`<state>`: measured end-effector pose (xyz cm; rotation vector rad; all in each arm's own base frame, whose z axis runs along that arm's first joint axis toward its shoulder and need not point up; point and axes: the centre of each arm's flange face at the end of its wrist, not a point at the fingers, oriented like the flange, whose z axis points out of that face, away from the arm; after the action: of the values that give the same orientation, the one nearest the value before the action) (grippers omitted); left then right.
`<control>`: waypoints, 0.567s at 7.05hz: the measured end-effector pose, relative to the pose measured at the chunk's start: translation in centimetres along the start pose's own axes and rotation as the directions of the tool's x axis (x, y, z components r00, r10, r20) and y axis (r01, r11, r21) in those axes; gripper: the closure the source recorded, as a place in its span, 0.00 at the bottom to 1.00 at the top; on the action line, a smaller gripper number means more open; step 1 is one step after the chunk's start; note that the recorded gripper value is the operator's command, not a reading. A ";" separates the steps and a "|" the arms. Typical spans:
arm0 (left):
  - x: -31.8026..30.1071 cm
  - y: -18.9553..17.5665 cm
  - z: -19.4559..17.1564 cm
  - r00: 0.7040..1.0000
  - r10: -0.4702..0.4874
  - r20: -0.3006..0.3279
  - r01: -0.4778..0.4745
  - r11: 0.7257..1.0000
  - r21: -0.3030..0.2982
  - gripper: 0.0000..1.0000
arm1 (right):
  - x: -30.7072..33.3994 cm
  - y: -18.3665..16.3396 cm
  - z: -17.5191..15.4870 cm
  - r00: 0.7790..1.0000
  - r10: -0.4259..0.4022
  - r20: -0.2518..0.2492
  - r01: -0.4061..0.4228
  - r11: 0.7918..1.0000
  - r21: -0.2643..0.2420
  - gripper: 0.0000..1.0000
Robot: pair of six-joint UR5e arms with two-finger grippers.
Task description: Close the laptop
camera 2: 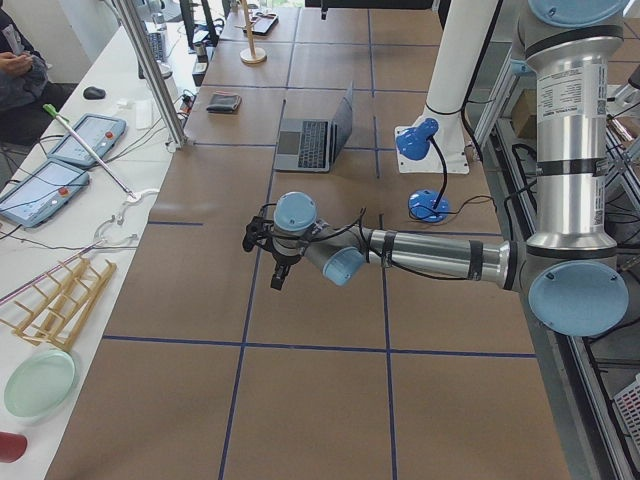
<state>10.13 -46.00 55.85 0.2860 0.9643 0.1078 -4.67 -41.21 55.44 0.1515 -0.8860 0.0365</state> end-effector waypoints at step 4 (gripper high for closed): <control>7.9 2.6 3.6 0.982 -0.044 -0.186 0.046 0.999 0.006 0.00 | -8.0 4.3 3.6 0.977 0.047 0.210 -0.050 0.999 0.008 0.01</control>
<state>17.68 -42.53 52.30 0.2666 1.1567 0.0890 -12.87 -37.23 51.96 0.1477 -1.1001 0.0725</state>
